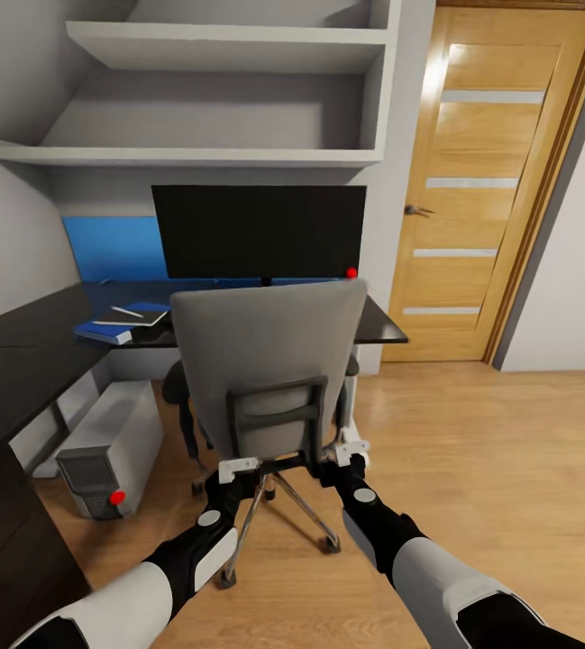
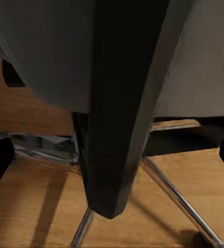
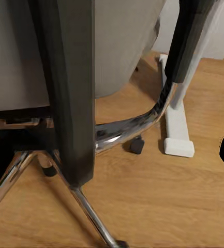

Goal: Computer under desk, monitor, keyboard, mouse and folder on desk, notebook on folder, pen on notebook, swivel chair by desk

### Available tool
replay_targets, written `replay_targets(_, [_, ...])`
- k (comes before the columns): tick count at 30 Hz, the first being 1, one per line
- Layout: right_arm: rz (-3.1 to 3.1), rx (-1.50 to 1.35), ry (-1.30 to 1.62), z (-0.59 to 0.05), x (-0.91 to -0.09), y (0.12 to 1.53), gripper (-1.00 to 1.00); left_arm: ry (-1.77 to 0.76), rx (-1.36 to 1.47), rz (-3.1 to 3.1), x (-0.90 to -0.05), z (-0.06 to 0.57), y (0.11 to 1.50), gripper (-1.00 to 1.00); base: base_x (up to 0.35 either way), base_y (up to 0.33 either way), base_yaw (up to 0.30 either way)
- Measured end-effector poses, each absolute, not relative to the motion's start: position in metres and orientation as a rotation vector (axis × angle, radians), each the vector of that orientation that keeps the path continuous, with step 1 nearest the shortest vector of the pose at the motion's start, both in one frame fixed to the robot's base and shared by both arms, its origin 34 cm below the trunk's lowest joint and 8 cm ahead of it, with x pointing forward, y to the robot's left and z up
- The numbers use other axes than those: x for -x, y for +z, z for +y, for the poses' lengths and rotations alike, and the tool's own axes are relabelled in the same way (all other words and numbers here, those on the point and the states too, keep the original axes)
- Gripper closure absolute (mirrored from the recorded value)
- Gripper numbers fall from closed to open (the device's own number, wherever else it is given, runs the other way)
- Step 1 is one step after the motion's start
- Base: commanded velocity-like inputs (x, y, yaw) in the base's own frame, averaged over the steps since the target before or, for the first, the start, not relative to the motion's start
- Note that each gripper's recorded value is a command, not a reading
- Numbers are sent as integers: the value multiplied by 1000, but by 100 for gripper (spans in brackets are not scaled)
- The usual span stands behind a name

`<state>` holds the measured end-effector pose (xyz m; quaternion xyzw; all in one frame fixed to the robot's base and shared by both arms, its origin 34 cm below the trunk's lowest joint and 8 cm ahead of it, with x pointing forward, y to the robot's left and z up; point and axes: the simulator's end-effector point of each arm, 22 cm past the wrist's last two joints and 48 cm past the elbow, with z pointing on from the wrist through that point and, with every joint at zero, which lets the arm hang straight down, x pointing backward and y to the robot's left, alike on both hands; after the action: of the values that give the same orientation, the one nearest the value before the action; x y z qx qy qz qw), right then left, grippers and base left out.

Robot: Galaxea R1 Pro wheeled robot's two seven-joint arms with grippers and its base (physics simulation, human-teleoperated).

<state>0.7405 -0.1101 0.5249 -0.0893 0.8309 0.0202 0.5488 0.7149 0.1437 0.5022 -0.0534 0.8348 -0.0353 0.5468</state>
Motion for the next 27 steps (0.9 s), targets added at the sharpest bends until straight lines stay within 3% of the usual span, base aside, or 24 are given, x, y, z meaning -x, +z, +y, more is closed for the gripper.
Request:
replay_targets(20, [1986,214,43,-112,-739,528,-100,-19,135,2034,-705,166,487,-100,-314,-89,0])
replay_targets(27, [1993,209,42,-117,-729,524,-100,50,152,2083,-697,196,480,-100,-79,-9,0])
